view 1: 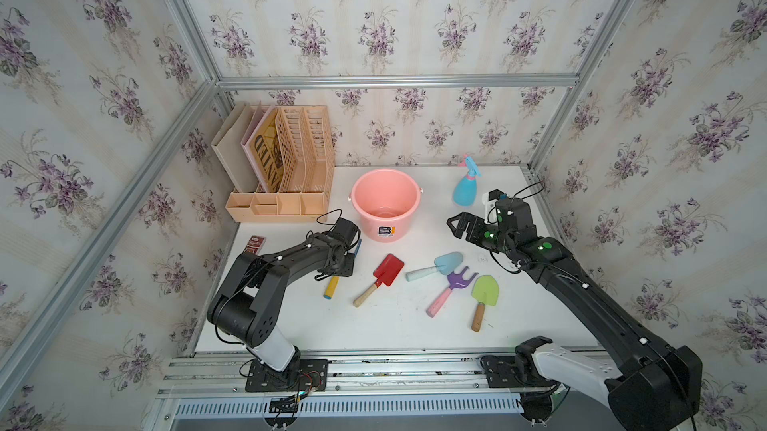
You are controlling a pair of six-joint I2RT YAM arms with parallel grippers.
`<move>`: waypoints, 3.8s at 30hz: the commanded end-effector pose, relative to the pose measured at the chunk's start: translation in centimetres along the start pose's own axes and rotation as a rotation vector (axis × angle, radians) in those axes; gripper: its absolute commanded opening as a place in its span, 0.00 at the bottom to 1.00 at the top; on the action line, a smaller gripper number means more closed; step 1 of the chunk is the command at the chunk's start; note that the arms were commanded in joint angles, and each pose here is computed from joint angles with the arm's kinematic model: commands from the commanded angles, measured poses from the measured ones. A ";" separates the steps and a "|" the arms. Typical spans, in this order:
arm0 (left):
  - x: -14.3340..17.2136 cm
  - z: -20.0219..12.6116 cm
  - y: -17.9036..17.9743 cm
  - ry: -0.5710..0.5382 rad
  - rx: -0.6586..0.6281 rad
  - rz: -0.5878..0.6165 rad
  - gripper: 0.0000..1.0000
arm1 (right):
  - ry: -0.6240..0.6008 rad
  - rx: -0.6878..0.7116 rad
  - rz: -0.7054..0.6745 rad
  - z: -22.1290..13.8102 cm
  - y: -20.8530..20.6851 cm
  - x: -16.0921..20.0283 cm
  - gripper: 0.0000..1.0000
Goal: Organize the gardening tools
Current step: Pick up the gardening tool from the center of the board, then place the gardening tool in the container.
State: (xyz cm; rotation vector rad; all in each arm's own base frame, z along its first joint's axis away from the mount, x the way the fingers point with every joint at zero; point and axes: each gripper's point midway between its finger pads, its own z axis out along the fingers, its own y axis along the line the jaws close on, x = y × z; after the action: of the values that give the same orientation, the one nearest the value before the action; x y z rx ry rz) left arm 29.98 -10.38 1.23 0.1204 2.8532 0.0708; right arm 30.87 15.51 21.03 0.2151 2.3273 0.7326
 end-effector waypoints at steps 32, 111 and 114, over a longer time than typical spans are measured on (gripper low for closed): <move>0.7 -14.4 4.4 -0.296 -0.063 -0.070 0.00 | 0.078 -0.205 0.072 1.3 1.7 1.8 1.00; -25.3 -13.9 -15.2 -1.069 0.437 0.231 0.04 | 0.056 -0.262 0.137 1.7 0.4 2.8 1.00; -25.3 -13.2 -15.3 -1.050 0.437 0.233 0.06 | 0.055 -0.263 0.138 1.7 0.4 2.7 1.00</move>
State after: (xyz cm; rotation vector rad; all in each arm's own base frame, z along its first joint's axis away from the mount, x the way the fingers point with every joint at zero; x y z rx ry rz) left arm 49.08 -28.23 19.80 0.4313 1.7631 -0.4296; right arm 29.72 17.59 18.27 0.2348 2.2659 1.1187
